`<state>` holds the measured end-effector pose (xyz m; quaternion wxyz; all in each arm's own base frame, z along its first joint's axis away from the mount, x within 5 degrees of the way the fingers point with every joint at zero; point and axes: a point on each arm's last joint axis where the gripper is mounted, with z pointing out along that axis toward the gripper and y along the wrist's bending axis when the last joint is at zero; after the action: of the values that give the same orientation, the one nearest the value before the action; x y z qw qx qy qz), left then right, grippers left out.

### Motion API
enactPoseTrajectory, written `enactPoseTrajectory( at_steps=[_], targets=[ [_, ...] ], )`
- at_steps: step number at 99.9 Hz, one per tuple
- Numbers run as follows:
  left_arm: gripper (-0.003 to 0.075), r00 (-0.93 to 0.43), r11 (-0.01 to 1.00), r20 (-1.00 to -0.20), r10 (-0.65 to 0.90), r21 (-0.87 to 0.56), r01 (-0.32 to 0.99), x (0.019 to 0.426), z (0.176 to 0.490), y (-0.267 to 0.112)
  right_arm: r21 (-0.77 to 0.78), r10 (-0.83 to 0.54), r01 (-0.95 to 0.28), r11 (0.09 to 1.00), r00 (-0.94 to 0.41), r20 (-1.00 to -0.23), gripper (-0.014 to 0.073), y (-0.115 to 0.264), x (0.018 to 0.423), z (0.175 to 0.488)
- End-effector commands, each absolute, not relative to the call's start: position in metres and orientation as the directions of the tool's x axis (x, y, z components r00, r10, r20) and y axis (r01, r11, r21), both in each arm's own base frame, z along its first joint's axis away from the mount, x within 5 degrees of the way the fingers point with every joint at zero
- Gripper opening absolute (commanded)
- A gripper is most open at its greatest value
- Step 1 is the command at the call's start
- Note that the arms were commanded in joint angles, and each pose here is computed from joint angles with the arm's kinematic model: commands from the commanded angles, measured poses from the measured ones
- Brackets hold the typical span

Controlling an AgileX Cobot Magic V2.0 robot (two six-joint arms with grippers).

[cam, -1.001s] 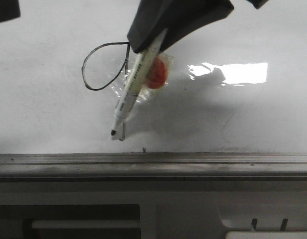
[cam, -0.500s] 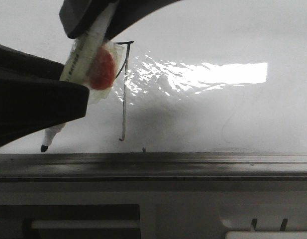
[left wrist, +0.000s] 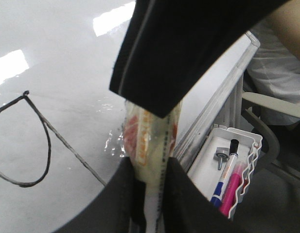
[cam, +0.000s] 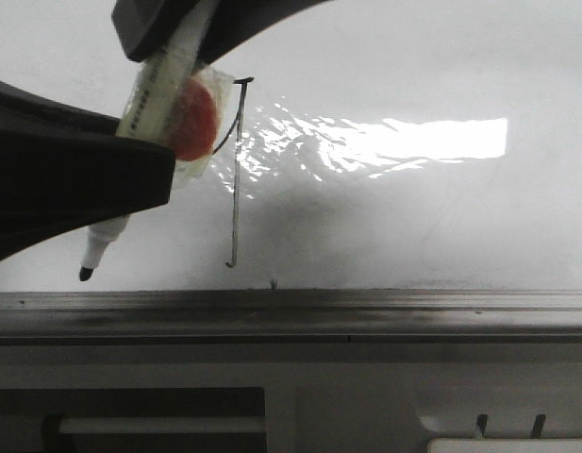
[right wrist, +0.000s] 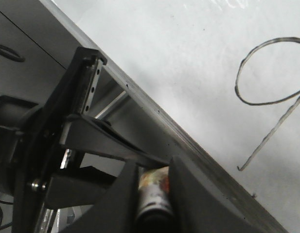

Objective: Write number 9 on whiteboard

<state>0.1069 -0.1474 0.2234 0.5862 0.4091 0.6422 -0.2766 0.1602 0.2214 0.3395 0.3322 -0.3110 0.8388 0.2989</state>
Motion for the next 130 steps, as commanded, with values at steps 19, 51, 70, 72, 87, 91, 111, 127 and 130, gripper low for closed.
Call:
enactPoseTrajectory(
  at_steps=[19, 51, 70, 72, 87, 91, 111, 127, 130],
  targets=[
    [-0.002, -0.178, 0.696, -0.98, -0.09, -0.19, 0.692, 0.125, 0.239, -0.139, 0.299, -0.236, -0.733, 0.611, -0.529, -0.815, 0.0433, 0.219, 0.16, 0.364],
    [-0.002, -0.461, 0.777, -0.804, -0.375, -0.544, 0.316, 0.138, 0.222, -0.121, 0.309, -0.254, -0.73, 0.609, -0.549, -0.796, 0.0433, 0.219, 0.158, 0.361],
    [-0.002, -0.487, 0.788, -0.8, -0.35, -0.533, 0.309, 0.138, 0.217, -0.123, 0.329, -0.243, -0.724, 0.606, -0.562, -0.791, 0.0433, 0.219, 0.158, 0.362],
    [-0.002, -0.487, 0.788, -0.8, -0.35, -0.533, 0.309, 0.138, 0.217, -0.123, 0.328, -0.245, -0.724, 0.606, -0.563, -0.789, 0.0433, 0.219, 0.158, 0.362],
    [-0.002, -0.487, 0.788, -0.801, -0.349, -0.532, 0.31, 0.138, 0.217, -0.124, 0.33, -0.257, -0.724, 0.606, -0.571, -0.78, 0.0432, 0.219, 0.157, 0.36],
    [-0.0019, -0.485, 0.788, -0.804, -0.344, -0.528, 0.316, 0.138, 0.217, -0.124, 0.33, -0.26, -0.724, 0.606, -0.573, -0.777, 0.0432, 0.219, 0.156, 0.36],
    [0.0138, -0.46, 0.79, -0.842, -0.281, -0.475, 0.388, 0.137, 0.219, -0.127, 0.33, -0.274, -0.724, 0.606, -0.58, -0.768, 0.0432, 0.218, 0.155, 0.359],
    [0.0321, -0.46, 0.79, -0.841, -0.284, -0.478, 0.385, 0.137, 0.219, -0.127, 0.33, -0.264, -0.724, 0.606, -0.574, -0.775, 0.0431, 0.219, 0.156, 0.36],
    [0.0334, -0.46, 0.79, -0.841, -0.284, -0.478, 0.385, 0.137, 0.219, -0.127, 0.33, -0.26, -0.724, 0.606, -0.573, -0.777, 0.0431, 0.219, 0.156, 0.36]
  ],
)
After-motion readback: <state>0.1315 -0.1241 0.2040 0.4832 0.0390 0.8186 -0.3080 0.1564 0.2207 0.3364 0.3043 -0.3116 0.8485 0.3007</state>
